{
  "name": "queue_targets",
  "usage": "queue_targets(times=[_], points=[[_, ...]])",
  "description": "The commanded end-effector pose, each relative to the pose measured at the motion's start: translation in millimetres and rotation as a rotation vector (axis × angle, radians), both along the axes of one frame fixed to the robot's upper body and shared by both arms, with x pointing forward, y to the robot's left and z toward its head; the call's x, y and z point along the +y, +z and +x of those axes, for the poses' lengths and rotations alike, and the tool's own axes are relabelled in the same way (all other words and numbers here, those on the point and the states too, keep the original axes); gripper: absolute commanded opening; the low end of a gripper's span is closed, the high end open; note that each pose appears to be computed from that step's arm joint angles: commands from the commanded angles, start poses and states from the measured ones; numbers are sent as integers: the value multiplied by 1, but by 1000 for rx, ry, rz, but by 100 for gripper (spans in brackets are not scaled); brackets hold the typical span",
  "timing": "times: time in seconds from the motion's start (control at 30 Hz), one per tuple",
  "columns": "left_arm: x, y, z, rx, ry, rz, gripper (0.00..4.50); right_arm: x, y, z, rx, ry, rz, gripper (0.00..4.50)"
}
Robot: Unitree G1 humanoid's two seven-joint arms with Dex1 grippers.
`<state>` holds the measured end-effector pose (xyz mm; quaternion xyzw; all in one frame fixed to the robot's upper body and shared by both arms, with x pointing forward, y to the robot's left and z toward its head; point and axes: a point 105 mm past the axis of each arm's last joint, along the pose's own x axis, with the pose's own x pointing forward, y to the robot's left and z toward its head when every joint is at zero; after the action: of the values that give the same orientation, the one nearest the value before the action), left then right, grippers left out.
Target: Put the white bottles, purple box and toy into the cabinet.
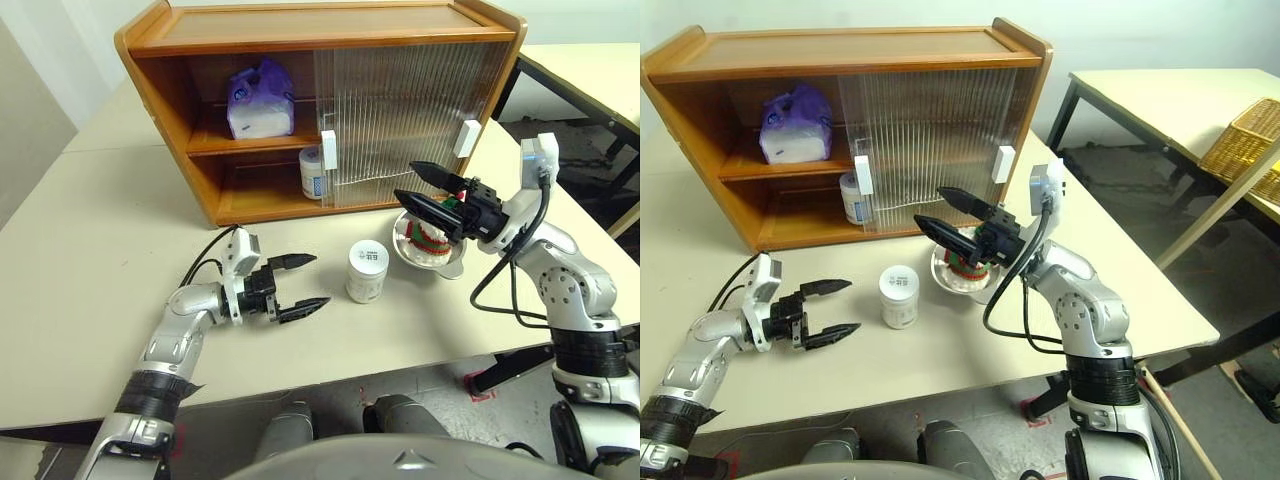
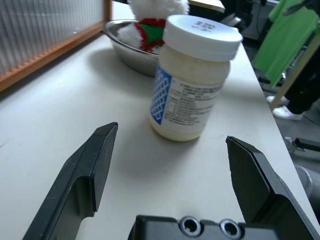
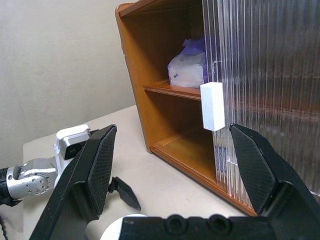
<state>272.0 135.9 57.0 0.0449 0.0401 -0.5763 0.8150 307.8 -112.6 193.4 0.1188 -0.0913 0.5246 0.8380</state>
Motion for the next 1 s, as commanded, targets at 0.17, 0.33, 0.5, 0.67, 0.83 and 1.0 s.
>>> queue_targets(times=[0.17,0.33,0.5,0.67,0.83,1.0], points=[[-10,-5,5,4,-22,-11,448,-6,-2,-4,1,-24,-17,450],[-17,-6,9,5,-28,-25,448,-7,-2,-4,2,-28,-21,450],[-27,-5,11,3,-52,-36,448,-7,-2,-5,5,-30,-25,450],[-38,-5,11,7,-86,-41,448,-7,-3,-5,8,-33,-27,450],[-45,-6,10,11,-114,-43,448,-8,-4,-6,8,-38,-28,450],[-47,-6,13,12,-112,-44,448,-9,-3,-6,6,-44,-30,450]])
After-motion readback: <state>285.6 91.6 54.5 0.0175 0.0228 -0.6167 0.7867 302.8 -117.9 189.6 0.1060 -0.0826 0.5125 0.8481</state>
